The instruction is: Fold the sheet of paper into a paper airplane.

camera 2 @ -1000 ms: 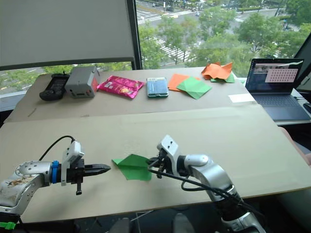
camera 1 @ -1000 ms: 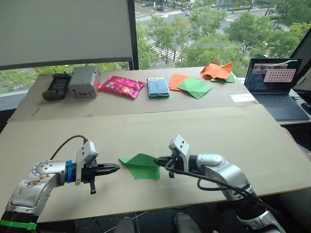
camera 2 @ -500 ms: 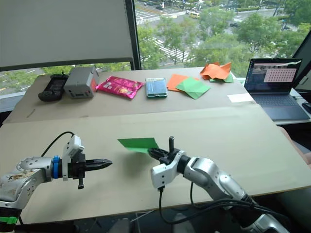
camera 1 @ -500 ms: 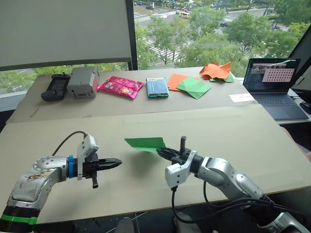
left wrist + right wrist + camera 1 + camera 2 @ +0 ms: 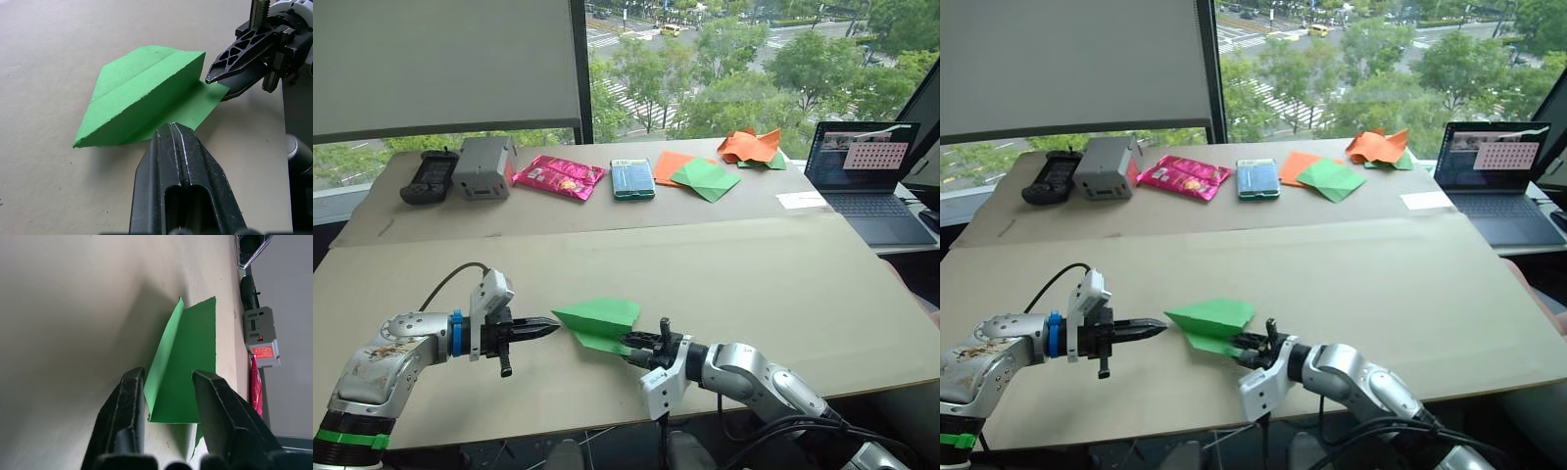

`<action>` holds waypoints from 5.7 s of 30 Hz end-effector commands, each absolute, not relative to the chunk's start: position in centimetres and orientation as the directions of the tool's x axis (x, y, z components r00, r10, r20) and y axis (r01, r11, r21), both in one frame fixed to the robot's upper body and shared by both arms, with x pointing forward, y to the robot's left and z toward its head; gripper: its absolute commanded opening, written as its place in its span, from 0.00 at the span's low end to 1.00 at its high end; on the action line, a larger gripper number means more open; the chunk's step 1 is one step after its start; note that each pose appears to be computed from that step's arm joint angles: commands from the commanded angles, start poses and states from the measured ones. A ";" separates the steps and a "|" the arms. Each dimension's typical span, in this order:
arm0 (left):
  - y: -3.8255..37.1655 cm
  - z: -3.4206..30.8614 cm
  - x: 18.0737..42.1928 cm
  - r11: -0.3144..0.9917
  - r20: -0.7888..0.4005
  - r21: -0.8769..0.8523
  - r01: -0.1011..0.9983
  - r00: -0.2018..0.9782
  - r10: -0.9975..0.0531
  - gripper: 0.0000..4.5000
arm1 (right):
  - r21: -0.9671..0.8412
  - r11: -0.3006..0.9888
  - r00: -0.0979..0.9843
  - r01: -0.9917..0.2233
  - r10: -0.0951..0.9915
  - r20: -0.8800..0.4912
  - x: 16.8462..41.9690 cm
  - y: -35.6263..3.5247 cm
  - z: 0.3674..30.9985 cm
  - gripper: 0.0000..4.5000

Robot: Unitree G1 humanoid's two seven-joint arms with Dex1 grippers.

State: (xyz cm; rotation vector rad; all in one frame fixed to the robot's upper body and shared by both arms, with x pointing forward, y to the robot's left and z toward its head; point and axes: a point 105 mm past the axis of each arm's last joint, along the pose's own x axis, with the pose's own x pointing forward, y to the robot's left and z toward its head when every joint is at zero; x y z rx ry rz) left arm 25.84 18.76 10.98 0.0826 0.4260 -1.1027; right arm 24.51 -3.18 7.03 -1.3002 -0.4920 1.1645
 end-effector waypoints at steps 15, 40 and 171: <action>15.1 12.2 29.7 0.382 -0.315 -0.112 0.917 0.332 -0.889 0.00 | -0.388 0.273 0.385 -0.880 0.889 -0.249 24.4 -5.1 12.9 0.64; 14.6 8.0 28.5 0.346 -0.409 -0.112 0.932 0.274 -0.870 0.00 | -0.099 0.542 0.549 -0.835 0.801 -0.241 26.4 -5.2 12.8 0.64; 14.7 6.7 28.6 0.360 -0.464 -0.034 0.932 0.305 -0.832 0.00 | -0.617 -0.009 0.316 -0.787 0.853 -0.415 24.7 -2.1 7.1 0.27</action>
